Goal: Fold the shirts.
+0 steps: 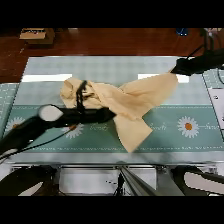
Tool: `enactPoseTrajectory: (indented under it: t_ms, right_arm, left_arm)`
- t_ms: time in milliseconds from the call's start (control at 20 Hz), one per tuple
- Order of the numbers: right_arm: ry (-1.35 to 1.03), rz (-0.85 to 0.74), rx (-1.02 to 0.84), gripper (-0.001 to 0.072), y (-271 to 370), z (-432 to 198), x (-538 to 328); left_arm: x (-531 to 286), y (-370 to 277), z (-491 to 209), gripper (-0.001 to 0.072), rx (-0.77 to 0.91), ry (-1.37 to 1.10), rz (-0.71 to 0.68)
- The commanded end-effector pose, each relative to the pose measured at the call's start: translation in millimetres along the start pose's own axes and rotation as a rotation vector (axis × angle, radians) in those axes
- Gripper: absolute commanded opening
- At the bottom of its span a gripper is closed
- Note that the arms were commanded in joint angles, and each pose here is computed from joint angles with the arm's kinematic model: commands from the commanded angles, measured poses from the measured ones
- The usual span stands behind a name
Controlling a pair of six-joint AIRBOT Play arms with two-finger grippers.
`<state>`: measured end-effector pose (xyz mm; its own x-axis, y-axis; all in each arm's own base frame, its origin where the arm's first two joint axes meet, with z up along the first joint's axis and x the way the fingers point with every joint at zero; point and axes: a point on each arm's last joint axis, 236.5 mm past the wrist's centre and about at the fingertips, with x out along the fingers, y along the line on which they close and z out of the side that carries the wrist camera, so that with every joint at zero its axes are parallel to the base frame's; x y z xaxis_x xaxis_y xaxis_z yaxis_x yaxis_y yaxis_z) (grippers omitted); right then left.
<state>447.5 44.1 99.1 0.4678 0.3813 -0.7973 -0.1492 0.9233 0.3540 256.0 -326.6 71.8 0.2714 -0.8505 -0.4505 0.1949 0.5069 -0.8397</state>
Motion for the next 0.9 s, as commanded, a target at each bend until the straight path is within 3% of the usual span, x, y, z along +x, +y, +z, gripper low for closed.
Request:
enactPoseTrajectory:
  t_ms: [0, 150, 300, 500, 650, 750, 850]
  right_arm:
    - [-0.216, -0.048, -0.104, 0.0026, 24.0, 43.0, -70.5]
    - [-0.478, -0.155, -0.184, 0.0026, 48.2, 75.6, -171.6]
    - [-0.659, -0.226, -0.180, 0.0026, 69.3, 72.3, -255.2]
    - [-0.756, -0.208, -0.153, 0.0026, 99.9, 37.4, -313.9]
    - [-0.687, -0.308, -0.150, 0.0026, 88.6, -2.8, -328.4]
    - [-0.596, -0.373, -0.116, 0.0026, 73.7, -31.1, -326.7]
    - [-0.526, -0.330, -0.112, 0.0026, 83.5, -52.1, -319.2]
  left_arm:
    - [-137.1, -146.2, 78.9, 0.0016, 0.381, -0.397, -0.211]
    - [-319.8, -232.1, 105.3, 0.0016, 0.702, -0.908, -0.119]
    - [-412.8, -257.5, 82.1, 0.0016, 0.761, -1.176, 0.091]
    - [-393.4, -227.1, 60.0, 0.0016, 0.745, -1.017, 0.348]
    - [-373.4, -188.9, 45.2, 0.0016, 0.693, -0.855, 0.477]
    - [-364.6, -170.1, 35.2, 0.0016, 0.663, -0.769, 0.523]
    - [-353.6, -175.2, 25.7, 0.0016, 0.669, -0.726, 0.478]
